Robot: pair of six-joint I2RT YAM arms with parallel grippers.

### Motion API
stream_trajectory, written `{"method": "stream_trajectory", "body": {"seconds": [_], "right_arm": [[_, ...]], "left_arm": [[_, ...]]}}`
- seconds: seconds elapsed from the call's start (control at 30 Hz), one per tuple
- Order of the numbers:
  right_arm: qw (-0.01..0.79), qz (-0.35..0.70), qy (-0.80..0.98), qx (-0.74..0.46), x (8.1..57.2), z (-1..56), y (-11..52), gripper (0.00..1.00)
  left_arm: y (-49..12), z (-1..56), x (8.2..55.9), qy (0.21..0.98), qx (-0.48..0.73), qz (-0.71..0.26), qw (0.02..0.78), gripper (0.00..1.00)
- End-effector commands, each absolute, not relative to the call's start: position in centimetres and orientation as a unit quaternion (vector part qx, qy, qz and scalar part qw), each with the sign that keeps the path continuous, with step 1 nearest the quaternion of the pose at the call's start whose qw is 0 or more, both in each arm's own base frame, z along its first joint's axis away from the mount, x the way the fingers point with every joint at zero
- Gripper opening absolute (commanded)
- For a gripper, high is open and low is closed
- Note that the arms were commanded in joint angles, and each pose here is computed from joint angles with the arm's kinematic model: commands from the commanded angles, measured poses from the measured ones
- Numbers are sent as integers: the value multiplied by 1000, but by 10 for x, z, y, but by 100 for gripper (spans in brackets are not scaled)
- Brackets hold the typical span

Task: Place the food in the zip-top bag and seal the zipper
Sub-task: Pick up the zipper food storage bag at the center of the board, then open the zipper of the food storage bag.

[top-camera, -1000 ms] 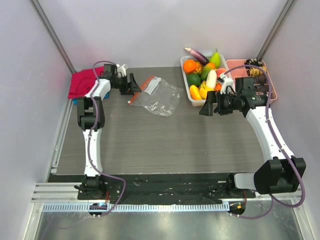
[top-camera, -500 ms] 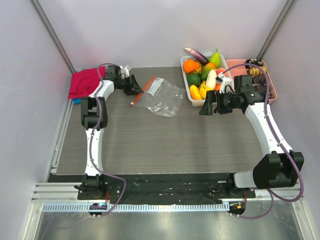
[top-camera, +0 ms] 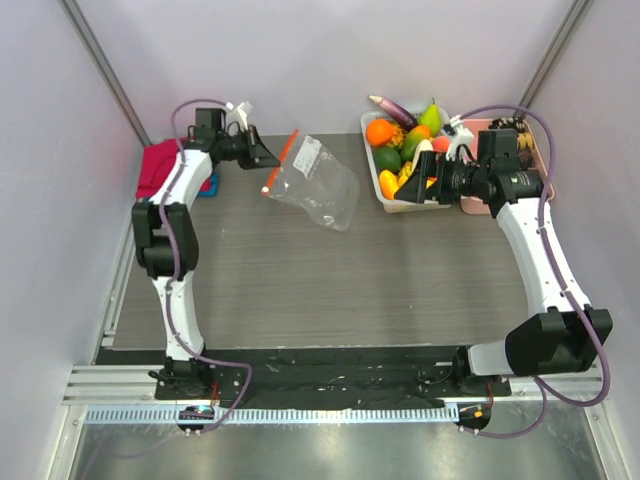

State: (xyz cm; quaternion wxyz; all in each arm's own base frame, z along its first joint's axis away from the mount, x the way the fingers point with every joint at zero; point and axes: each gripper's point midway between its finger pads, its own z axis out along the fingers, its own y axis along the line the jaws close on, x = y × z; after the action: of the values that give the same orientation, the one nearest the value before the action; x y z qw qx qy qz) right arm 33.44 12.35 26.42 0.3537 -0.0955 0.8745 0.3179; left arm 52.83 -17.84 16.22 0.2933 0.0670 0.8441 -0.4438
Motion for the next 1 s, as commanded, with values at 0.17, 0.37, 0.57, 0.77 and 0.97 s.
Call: {"method": "stream_trajectory", "body": {"seconds": [0.17,0.37,0.57,0.77,0.97], "right_arm": [[433,455,778,1,350,369,162,87],[400,502,767,30,358,370,210,84],[323,511,792,90,356,314,249,79],[285,487,819,104,354,266,267,70],[259,464,840,109,347,235,283,68]], "left_arm": [[-176,299,445,812,229,-337,418,0],[-196,293,383,823,302,-265,401,0],[-225,242,348,841,296,-273,361,0],[-252,215,338,856,236,-333,316,0],[-270,221,340,848,200,-375,317,0]]}}
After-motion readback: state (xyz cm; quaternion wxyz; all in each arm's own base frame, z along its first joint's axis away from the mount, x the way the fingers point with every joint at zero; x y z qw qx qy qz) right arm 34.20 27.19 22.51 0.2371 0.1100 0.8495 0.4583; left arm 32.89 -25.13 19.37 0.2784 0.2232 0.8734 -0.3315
